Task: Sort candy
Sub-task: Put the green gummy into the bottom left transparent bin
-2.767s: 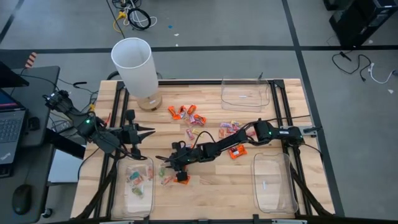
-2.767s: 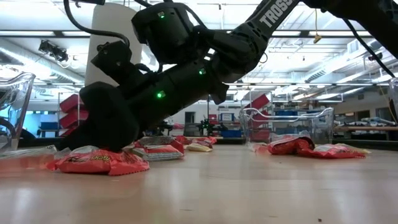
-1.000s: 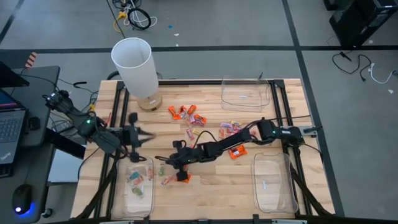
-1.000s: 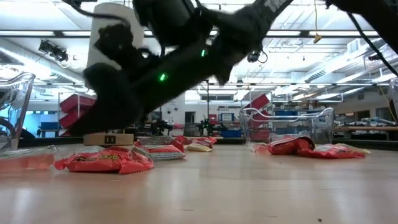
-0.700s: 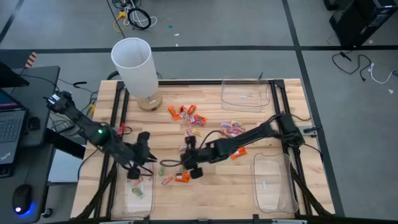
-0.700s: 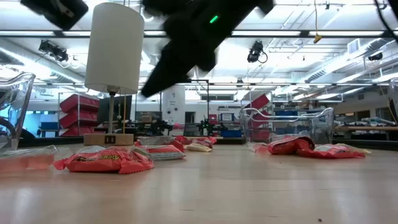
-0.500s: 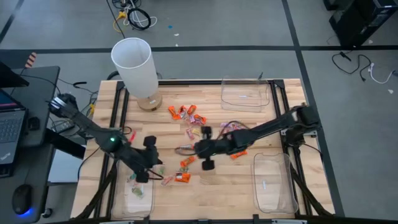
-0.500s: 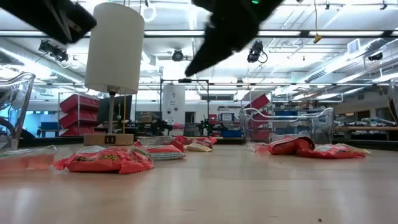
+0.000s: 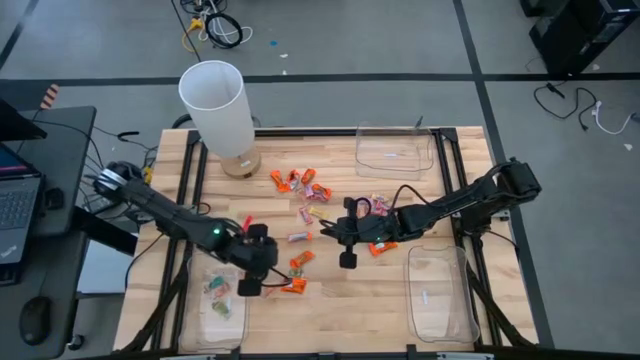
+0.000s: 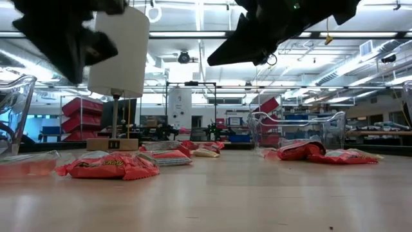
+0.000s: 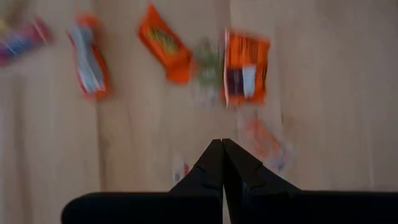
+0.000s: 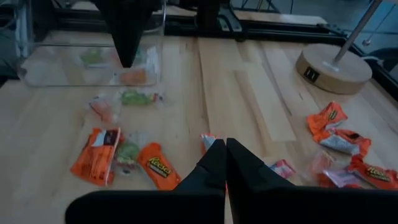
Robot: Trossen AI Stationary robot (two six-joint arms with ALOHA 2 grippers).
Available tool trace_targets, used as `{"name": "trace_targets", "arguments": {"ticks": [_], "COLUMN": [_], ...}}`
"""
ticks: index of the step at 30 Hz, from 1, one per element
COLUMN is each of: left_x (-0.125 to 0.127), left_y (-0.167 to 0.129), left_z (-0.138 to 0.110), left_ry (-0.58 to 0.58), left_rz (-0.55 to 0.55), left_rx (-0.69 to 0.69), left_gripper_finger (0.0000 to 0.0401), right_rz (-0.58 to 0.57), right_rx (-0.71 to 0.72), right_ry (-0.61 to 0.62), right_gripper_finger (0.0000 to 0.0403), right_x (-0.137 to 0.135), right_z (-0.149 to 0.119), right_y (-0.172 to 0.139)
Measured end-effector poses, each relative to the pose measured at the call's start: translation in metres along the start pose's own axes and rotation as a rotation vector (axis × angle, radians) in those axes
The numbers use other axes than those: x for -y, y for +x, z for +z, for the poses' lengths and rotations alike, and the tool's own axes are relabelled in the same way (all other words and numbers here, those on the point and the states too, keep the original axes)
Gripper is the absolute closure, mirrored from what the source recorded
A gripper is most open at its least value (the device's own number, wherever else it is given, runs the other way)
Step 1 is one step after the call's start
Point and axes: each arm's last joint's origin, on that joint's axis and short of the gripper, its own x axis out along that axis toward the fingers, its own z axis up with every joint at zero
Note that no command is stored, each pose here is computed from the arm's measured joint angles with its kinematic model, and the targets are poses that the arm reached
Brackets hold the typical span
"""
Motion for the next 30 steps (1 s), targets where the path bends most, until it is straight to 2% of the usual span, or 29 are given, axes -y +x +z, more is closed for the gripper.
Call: {"name": "trace_targets", "arguments": {"ticks": [3, 9, 20, 25, 30], "left_x": [-0.003, -0.015, -0.024, -0.022, -0.023], "left_y": [0.019, 0.047, 0.052, 0.057, 0.071], "left_z": [0.001, 0.004, 0.007, 0.006, 0.001], "left_ry": [-0.022, -0.168, -0.254, -0.249, -0.256], "left_rz": [0.009, 0.07, 0.102, 0.061, 0.091], "left_rx": [-0.071, -0.152, -0.147, -0.191, -0.257], "left_gripper_finger": [0.04, 0.0401, 0.0401, 0.0401, 0.0401], "right_rz": [-0.005, -0.011, -0.013, -0.014, -0.013], "right_rx": [0.01, 0.028, 0.046, 0.048, 0.072], "right_ry": [-0.009, -0.028, -0.039, -0.042, -0.037], "right_gripper_finger": [0.0403, 0.0403, 0.0403, 0.0403, 0.0403], "right_x": [0.0, 0.001, 0.002, 0.002, 0.002], "right_z": [0.001, 0.003, 0.005, 0.005, 0.008], "right_y": [0.0, 0.0, 0.001, 0.001, 0.001]}}
